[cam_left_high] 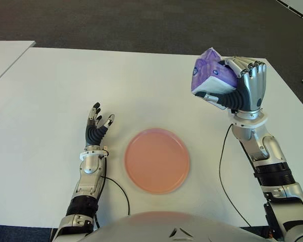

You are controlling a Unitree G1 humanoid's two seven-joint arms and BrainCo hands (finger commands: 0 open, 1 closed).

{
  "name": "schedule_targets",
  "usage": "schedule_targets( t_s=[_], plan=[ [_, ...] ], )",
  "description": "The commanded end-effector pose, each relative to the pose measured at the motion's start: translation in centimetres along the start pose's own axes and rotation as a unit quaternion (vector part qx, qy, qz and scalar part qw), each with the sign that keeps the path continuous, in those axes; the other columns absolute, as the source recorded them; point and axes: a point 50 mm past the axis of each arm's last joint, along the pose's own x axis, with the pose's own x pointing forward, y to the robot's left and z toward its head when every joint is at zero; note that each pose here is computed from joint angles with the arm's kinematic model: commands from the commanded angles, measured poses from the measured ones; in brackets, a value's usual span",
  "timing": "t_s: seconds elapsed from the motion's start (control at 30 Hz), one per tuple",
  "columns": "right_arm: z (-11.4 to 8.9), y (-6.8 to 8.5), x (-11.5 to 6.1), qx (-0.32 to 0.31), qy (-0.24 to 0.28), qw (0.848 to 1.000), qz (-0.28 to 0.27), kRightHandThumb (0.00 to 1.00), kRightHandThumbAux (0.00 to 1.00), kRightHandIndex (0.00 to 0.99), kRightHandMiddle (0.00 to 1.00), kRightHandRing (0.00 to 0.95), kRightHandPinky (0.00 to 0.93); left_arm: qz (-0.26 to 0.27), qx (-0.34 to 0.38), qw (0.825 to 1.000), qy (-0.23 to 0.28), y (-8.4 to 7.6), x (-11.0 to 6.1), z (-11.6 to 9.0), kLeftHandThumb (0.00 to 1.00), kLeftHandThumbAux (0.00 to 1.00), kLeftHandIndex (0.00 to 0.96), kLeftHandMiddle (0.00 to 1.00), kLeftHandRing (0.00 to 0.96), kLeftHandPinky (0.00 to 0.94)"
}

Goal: Put the tissue paper into the plate.

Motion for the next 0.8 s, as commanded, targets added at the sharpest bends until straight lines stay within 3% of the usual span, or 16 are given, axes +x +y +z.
schedule_targets(
  t_s=[0.03, 0.17, 0.4, 0.53, 0.67, 0.8],
  plan=[
    [1.5, 0.6, 0.2, 0.051, -0.006, 0.999, -0.009, 0.740, 0.711, 0.440, 0.868, 0.860, 0.851, 0.003, 0.007, 1.000, 0.022, 0.0, -0.8, -0.9, 0.097, 0.609, 0.027, 0.030, 0.019, 0.049],
    [3.0, 0.8, -0.5, 0.065, -0.008, 0.998, 0.002, 0.740, 0.711, 0.440, 0.862, 0.854, 0.845, 0.003, 0.007, 1.000, 0.022, 0.0, -0.8, -0.9, 0.099, 0.605, 0.027, 0.029, 0.019, 0.048],
    [5.4, 1.1, -2.6, 0.095, -0.009, 0.993, 0.076, 0.737, 0.712, 0.440, 0.850, 0.843, 0.853, -0.001, 0.007, 1.000, 0.023, -0.1, -0.9, -0.8, 0.099, 0.593, 0.028, 0.030, 0.021, 0.051],
    [6.6, 2.3, -4.3, 0.120, -0.030, 0.985, 0.121, 0.735, 0.713, 0.439, 0.853, 0.846, 0.855, -0.003, 0.007, 1.000, 0.023, -0.2, -0.9, -0.8, 0.105, 0.594, 0.031, 0.031, 0.021, 0.053],
    [7.4, 3.6, -6.0, 0.161, -0.068, 0.966, 0.191, 0.736, 0.713, 0.439, 0.852, 0.844, 0.851, -0.006, 0.005, 1.000, 0.025, -0.3, -0.9, -0.8, 0.112, 0.600, 0.030, 0.030, 0.019, 0.052],
    [7.7, 4.1, -7.1, 0.173, -0.085, 0.956, 0.222, 0.739, 0.713, 0.439, 0.849, 0.842, 0.849, -0.007, 0.004, 1.000, 0.026, -0.3, -0.9, -0.8, 0.117, 0.606, 0.028, 0.030, 0.019, 0.050]
  ],
)
